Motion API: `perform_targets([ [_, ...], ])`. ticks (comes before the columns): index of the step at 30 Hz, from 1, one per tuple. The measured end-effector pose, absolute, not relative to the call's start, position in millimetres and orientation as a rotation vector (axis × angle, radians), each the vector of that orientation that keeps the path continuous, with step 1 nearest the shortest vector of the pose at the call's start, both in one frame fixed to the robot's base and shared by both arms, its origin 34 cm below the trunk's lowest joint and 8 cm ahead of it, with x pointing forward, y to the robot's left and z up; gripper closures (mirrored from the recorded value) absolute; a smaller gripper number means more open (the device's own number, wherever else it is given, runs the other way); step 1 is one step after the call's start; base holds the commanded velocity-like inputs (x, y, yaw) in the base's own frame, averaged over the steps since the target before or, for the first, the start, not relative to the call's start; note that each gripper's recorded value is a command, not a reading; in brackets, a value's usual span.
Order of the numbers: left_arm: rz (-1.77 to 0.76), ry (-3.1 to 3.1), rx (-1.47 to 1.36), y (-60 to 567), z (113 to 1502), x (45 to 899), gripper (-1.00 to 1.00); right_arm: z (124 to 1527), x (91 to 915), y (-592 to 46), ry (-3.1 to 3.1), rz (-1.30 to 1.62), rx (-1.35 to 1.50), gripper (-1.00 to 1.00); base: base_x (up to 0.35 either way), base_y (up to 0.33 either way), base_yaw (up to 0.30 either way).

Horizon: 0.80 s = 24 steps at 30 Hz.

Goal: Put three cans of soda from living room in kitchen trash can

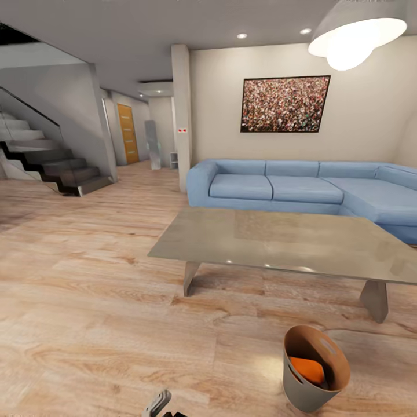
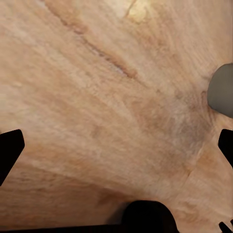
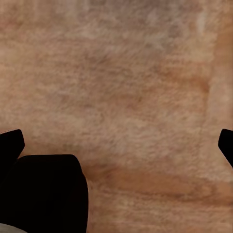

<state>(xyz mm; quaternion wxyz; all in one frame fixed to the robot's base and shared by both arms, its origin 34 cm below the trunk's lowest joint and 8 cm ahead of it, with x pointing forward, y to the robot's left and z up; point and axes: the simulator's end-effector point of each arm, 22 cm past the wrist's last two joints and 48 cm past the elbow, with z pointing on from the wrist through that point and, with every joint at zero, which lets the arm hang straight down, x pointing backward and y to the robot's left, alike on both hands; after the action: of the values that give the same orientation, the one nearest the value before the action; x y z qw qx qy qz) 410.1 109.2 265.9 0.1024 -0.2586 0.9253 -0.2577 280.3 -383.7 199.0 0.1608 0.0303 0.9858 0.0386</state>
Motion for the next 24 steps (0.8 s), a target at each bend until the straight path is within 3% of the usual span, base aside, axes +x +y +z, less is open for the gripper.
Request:
perform_targets([
  [24,-0.656,2.768,-0.806,131,246,393,-1.0,203,288,-383,2.78,0.111,0.075,-1.0,0.001,0.0,0.153],
])
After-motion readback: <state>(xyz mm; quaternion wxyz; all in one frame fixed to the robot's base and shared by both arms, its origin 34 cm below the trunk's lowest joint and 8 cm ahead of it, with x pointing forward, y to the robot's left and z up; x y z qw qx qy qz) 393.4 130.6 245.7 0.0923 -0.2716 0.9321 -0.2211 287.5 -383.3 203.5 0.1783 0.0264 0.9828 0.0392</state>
